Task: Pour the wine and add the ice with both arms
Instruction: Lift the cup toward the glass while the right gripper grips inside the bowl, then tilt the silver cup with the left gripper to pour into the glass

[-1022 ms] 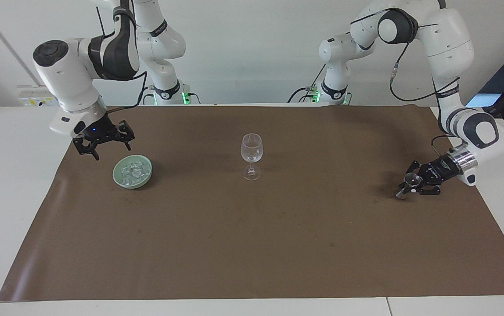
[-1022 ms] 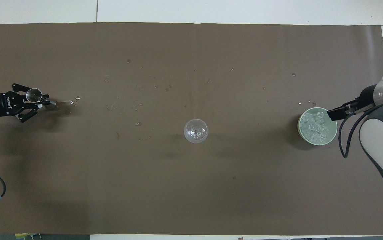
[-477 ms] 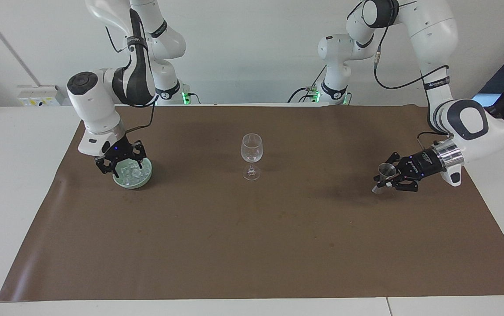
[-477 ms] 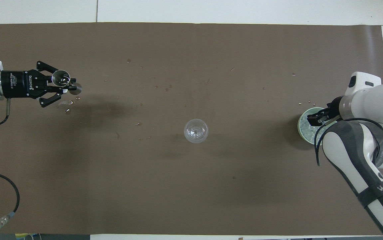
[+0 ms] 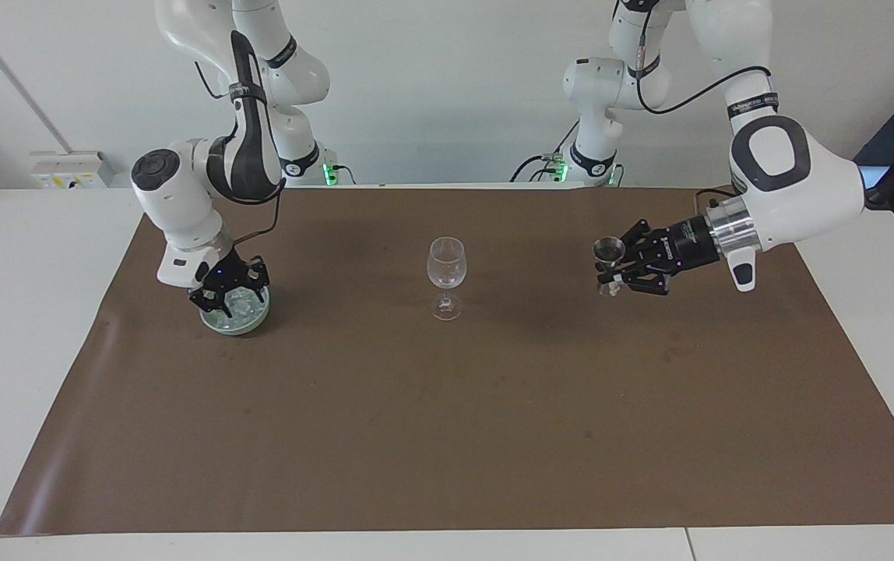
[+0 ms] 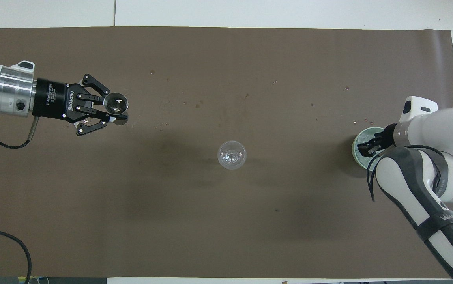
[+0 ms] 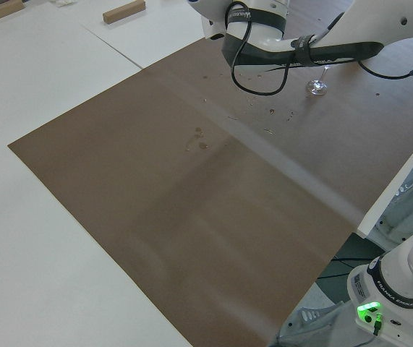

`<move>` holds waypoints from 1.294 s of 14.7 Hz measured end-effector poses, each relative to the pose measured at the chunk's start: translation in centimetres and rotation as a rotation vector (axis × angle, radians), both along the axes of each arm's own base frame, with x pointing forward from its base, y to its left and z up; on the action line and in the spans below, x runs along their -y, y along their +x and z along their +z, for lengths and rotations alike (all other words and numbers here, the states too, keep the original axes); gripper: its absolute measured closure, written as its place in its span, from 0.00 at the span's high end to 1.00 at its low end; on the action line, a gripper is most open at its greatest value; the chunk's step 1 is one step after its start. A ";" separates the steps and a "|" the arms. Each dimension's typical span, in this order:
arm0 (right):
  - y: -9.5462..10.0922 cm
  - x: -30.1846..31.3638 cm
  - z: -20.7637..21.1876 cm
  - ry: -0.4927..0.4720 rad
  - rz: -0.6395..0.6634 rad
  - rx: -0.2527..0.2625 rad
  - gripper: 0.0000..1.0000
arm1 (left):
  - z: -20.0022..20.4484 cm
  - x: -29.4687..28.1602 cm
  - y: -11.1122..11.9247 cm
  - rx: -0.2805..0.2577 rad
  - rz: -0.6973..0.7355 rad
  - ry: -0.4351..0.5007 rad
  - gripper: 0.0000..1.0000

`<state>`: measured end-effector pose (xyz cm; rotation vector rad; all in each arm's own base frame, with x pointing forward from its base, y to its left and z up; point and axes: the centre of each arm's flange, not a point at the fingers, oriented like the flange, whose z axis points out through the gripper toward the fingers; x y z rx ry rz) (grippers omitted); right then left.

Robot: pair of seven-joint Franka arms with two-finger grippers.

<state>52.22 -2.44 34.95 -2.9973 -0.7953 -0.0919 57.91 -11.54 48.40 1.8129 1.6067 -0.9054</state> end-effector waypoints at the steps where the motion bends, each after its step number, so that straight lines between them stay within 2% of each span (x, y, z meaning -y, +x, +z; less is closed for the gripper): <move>1: -0.1 0.5 -0.1 0.000 0.006 -0.002 0.62 | 0.8 1.8 -0.6 0.007 -0.021 0.028 0.22; 5: -0.6 2.7 -0.6 0.001 0.037 -0.003 0.59 | 1.8 9.8 -2.6 0.020 -0.027 0.182 0.22; 8: -1.1 2.3 -1.7 -0.005 0.040 0.025 0.56 | 1.3 14.8 -4.6 0.046 -0.087 0.285 0.22; 12: -1.6 2.1 -2.4 -0.005 0.043 0.020 0.55 | 0.9 19.0 -6.6 0.099 -0.103 0.425 0.22; 19: -2.1 2.0 -2.5 -0.003 0.043 0.015 0.54 | 0.5 23.2 -8.8 0.212 -0.078 0.597 0.22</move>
